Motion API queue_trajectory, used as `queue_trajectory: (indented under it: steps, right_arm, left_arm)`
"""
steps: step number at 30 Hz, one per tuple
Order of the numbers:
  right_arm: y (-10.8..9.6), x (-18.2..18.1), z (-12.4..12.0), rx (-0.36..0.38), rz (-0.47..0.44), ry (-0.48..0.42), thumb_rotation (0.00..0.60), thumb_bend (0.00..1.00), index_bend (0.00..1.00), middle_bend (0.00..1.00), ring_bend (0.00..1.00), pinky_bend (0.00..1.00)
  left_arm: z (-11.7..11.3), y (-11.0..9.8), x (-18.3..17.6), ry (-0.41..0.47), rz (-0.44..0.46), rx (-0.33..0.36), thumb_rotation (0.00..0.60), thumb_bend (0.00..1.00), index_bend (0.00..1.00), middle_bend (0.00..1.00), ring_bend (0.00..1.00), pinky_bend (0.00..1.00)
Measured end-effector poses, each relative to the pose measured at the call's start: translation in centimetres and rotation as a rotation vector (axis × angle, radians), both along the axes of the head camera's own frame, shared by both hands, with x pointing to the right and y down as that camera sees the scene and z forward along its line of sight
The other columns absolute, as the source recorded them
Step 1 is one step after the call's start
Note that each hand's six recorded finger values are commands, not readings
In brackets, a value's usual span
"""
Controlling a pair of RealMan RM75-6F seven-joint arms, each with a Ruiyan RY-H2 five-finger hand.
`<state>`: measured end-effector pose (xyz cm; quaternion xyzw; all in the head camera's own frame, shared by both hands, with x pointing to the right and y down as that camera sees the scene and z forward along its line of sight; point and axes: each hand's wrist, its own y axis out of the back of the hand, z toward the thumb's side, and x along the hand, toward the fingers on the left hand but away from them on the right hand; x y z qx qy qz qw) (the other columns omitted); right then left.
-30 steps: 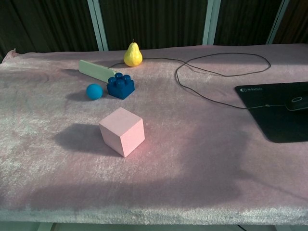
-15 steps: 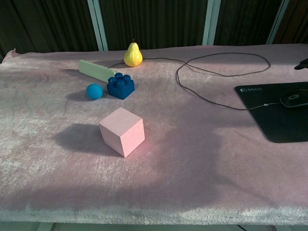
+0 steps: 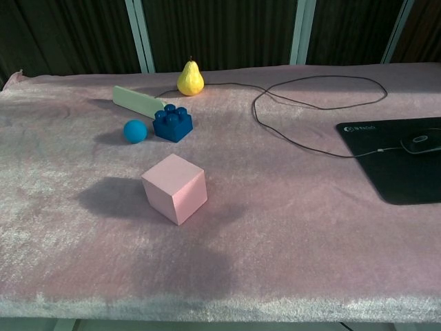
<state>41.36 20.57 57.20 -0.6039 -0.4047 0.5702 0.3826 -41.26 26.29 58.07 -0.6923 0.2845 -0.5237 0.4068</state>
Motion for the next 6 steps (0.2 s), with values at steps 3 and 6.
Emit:
queue_trajectory:
  steps: [3,6]
  right_arm:
    - [1.9,0.7,-1.6,-0.005,0.024,0.048,0.600,0.29,0.00,0.04,0.03,0.11]
    - [1.9,0.8,-1.6,-0.008,0.028,0.058,0.600,0.29,0.00,0.04,0.03,0.11]
  left_arm:
    - [0.0,-0.1,-0.1,-0.005,-0.010,0.002,0.600,0.31,0.33,0.48,0.42,0.48]
    - [0.0,-0.2,-0.2,-0.007,-0.015,0.003,0.600,0.31,0.33,0.48,0.42,0.48]
